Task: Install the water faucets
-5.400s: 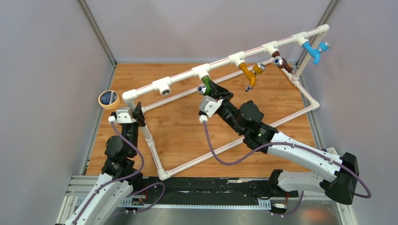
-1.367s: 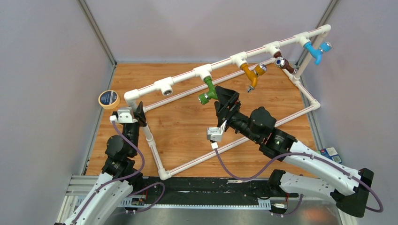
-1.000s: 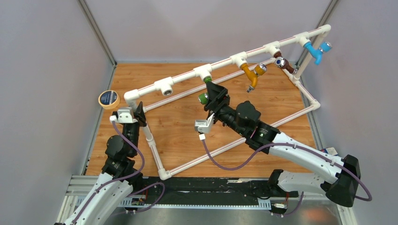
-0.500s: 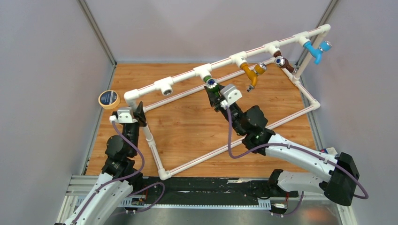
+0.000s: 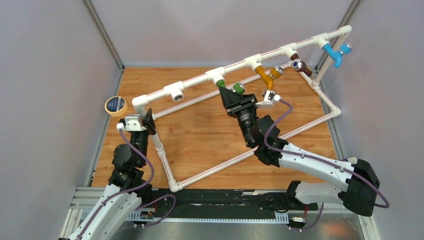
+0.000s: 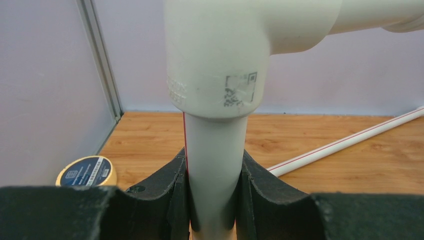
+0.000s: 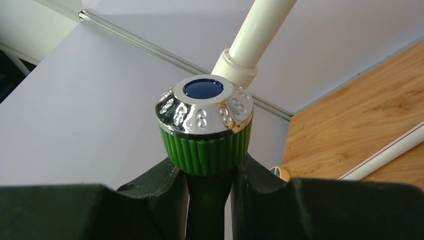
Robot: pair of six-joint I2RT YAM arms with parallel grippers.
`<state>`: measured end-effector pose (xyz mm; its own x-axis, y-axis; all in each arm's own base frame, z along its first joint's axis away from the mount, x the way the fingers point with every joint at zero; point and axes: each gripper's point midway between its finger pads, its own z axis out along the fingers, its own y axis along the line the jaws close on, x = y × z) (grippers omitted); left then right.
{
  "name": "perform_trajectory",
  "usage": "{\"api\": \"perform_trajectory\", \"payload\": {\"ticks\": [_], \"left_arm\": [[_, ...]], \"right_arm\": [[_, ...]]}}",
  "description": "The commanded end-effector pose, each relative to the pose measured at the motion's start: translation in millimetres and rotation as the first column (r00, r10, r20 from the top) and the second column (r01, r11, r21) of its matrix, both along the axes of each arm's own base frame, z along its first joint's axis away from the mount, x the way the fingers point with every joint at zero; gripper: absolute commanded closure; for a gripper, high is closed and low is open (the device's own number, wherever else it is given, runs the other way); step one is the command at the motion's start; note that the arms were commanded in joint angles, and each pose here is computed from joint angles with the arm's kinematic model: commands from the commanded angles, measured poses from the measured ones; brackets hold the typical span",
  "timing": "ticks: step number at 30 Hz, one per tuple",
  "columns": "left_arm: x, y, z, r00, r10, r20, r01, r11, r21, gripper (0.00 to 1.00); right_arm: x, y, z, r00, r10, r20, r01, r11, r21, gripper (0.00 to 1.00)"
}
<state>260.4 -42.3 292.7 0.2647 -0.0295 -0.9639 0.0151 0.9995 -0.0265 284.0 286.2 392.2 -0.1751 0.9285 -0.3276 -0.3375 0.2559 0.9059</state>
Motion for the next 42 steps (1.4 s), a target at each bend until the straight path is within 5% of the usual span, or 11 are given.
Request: {"api": "perform_trajectory", "payload": {"ticks": [1,9,10,12,15,18,21,26,33,39,42], "left_arm": [[0.1,2.7,-8.9,0.999,0.014,-0.042,-0.014,1.000,0.011,1.00],[0.9,4.7,-10.2,0.999,0.027,-0.047,-0.026,0.999,0.020,1.00],[1.0,5.3,-10.9,0.998,0.030,-0.049,-0.029,0.999,0.021,1.00],[1.8,4.5,-11.2,0.998,0.028,-0.051,-0.027,0.999,0.024,1.00],[2.5,3.0,-12.6,0.998,0.023,-0.055,-0.022,0.999,0.027,1.00],[3.1,2.6,-14.0,0.998,0.022,-0.060,-0.020,0.999,0.030,1.00],[3.2,1.9,-14.3,0.998,0.019,-0.061,-0.017,0.999,0.031,1.00],[4.0,1.7,-14.3,0.998,0.020,-0.064,-0.017,0.999,0.034,1.00],[3.8,1.2,-14.2,0.998,0.017,-0.063,-0.015,0.999,0.036,1.00],[3.0,1.3,-13.1,0.998,0.014,-0.058,-0.013,0.999,0.030,1.00],[1.9,1.7,-11.7,0.999,0.013,-0.052,-0.012,1.000,0.024,1.00]], "right_arm": [[0.6,-34.8,40.5,0.994,-0.079,0.075,0.068,0.989,0.131,0.70],[-30.5,-49.7,39.0,0.948,-0.048,0.314,0.115,0.974,-0.198,0.18],[-35.1,-52.8,42.8,0.935,-0.043,0.351,0.137,0.959,-0.248,0.00],[-41.9,-58.9,49.3,0.900,-0.029,0.435,0.209,0.904,-0.373,0.00],[-48.6,-70.8,55.6,0.827,0.026,0.562,0.380,0.710,-0.593,0.00],[-58.4,-67.6,51.3,0.715,0.243,0.656,0.550,0.384,-0.742,0.00],[-68.7,-62.1,41.5,0.590,0.493,0.640,0.699,0.085,-0.710,0.00],[-77.7,-46.1,13.2,0.433,0.722,0.540,0.836,-0.097,-0.541,0.00],[-58.6,-14.6,3.4,0.430,0.765,0.479,0.832,-0.130,-0.539,0.00],[-33.2,-4.2,13.8,0.541,0.580,0.609,0.751,-0.008,-0.660,0.06],[-26.9,-7.2,19.9,0.615,0.417,0.670,0.672,0.167,-0.721,0.19]]}}
